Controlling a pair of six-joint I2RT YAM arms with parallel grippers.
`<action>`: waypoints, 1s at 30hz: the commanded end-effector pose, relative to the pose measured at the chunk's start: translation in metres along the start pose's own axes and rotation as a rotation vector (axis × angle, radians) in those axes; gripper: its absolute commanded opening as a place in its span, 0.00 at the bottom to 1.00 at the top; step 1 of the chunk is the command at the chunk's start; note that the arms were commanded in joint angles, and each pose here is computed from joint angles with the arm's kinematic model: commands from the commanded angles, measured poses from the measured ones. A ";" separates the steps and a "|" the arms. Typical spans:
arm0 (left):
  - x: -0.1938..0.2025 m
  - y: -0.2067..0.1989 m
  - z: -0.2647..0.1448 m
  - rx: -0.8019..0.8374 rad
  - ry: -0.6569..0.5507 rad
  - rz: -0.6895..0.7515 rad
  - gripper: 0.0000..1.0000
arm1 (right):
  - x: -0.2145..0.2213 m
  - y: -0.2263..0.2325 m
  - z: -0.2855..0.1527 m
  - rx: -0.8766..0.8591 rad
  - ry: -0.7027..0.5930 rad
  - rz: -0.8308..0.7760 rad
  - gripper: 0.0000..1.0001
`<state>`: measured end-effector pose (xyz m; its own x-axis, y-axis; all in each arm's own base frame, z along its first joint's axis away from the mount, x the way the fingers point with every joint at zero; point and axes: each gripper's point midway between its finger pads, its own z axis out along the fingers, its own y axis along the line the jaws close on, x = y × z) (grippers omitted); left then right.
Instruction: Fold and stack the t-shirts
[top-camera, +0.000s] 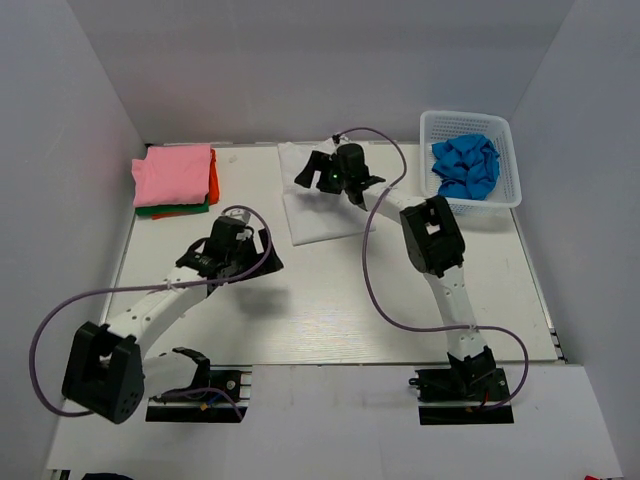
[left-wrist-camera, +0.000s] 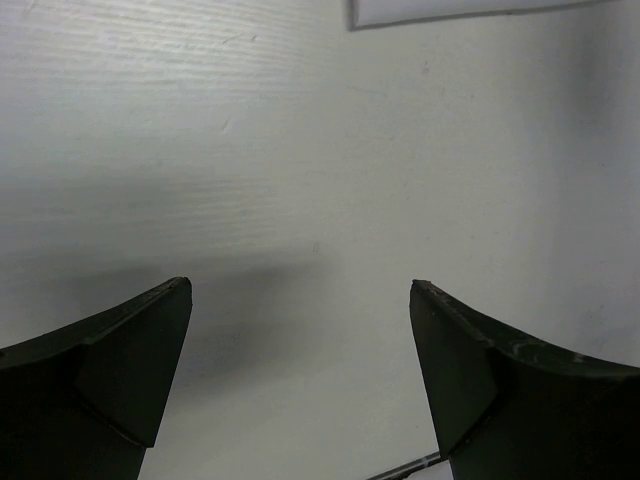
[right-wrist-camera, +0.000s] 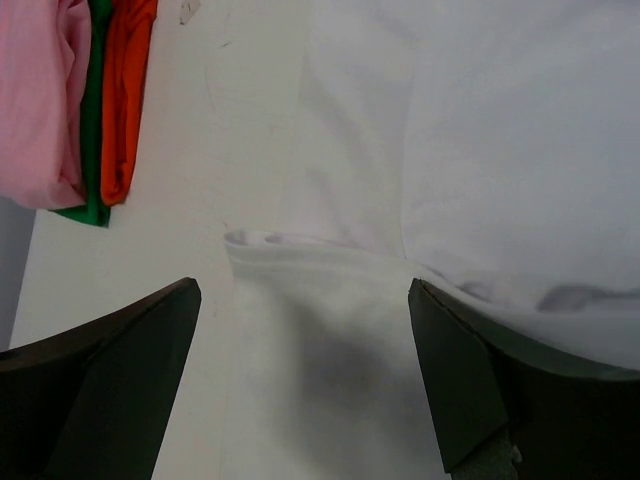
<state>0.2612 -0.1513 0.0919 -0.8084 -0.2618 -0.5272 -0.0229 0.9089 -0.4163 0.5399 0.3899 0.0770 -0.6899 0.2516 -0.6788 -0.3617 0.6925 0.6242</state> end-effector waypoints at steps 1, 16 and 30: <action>-0.031 -0.037 0.005 0.134 -0.052 0.059 1.00 | -0.069 0.048 -0.052 -0.038 -0.154 -0.134 0.90; -0.041 -0.046 0.093 0.073 0.046 0.181 0.96 | -0.012 -0.062 -0.149 0.267 0.063 -0.082 0.90; -0.039 -0.041 0.138 0.033 0.071 0.195 0.58 | 0.085 -0.107 -0.182 0.372 0.260 0.052 0.88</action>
<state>0.3629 -0.2188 0.0273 -0.8499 -0.0683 -0.5225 0.1410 0.9259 -0.3504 0.4174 0.2161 0.0370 -0.8246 0.1354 -0.5493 -0.1425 0.8899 0.4333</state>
